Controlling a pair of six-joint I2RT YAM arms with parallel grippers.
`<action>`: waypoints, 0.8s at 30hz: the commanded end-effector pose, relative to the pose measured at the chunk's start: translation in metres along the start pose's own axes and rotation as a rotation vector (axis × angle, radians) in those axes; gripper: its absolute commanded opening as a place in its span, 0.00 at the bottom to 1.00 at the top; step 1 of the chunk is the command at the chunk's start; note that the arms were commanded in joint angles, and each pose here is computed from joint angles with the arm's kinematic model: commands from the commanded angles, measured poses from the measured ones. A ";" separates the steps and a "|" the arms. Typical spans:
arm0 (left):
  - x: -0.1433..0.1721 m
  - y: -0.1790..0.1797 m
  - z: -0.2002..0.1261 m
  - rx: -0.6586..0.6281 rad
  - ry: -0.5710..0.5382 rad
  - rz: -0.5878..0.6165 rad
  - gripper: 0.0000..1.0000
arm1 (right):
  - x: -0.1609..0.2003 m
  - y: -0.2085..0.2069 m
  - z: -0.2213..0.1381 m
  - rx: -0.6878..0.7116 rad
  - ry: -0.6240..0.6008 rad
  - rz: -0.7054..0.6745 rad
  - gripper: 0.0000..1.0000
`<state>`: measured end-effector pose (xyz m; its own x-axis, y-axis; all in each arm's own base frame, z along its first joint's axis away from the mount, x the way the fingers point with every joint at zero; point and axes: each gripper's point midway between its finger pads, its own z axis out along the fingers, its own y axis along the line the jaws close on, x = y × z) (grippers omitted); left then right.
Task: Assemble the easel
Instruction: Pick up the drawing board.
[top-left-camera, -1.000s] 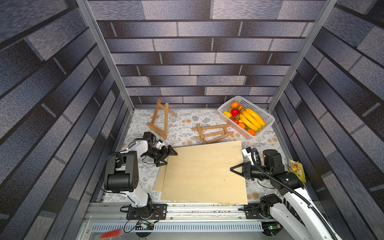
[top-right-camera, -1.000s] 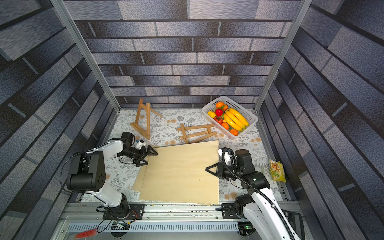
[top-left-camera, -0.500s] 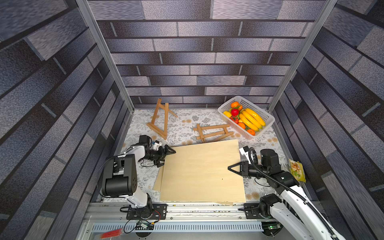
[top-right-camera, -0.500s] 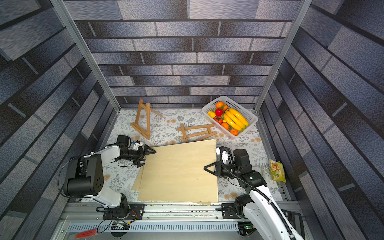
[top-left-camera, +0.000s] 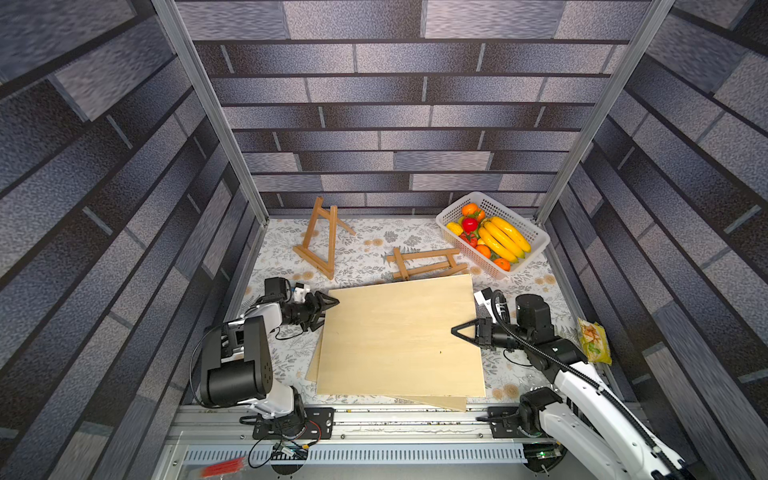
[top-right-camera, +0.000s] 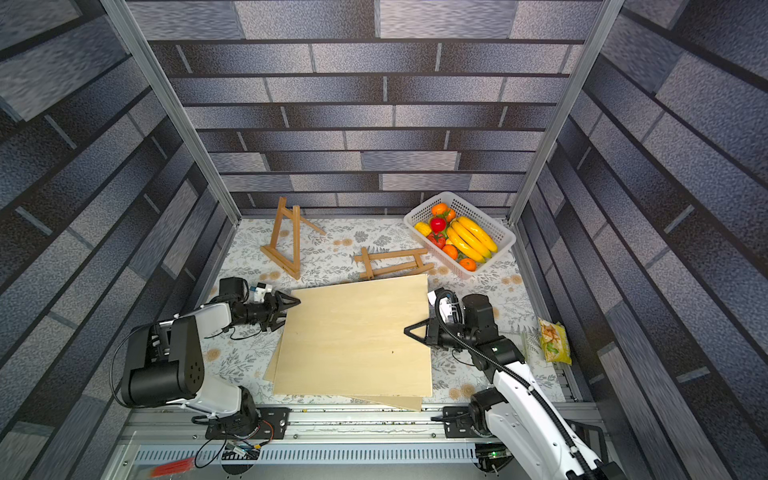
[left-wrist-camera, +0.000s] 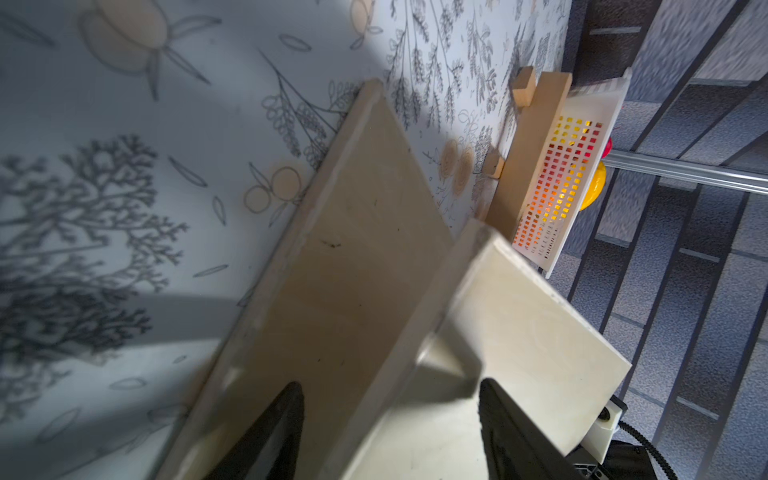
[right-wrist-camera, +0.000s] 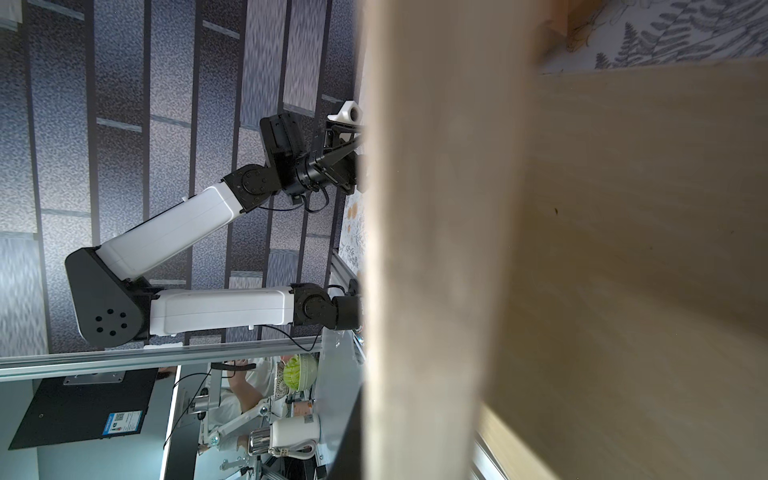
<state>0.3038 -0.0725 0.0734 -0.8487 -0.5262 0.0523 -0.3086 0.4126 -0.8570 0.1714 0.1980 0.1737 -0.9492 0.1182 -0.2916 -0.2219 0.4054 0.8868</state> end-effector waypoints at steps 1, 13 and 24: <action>0.012 -0.050 -0.013 0.197 0.061 0.032 0.65 | -0.028 -0.031 0.001 0.146 -0.139 -0.111 0.00; 0.004 -0.090 -0.051 0.285 -0.034 0.089 0.44 | -0.049 -0.002 0.004 0.049 -0.178 -0.252 0.00; -0.030 -0.112 -0.063 0.383 -0.159 0.119 0.51 | -0.091 0.043 -0.004 -0.021 -0.365 -0.651 0.00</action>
<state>0.3417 -0.0328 0.1648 -0.7088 -0.6965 -0.1117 -0.1290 0.2836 -0.9502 0.2087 0.2112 0.2093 -0.7747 0.0992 -0.6245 -0.5624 0.3435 0.7521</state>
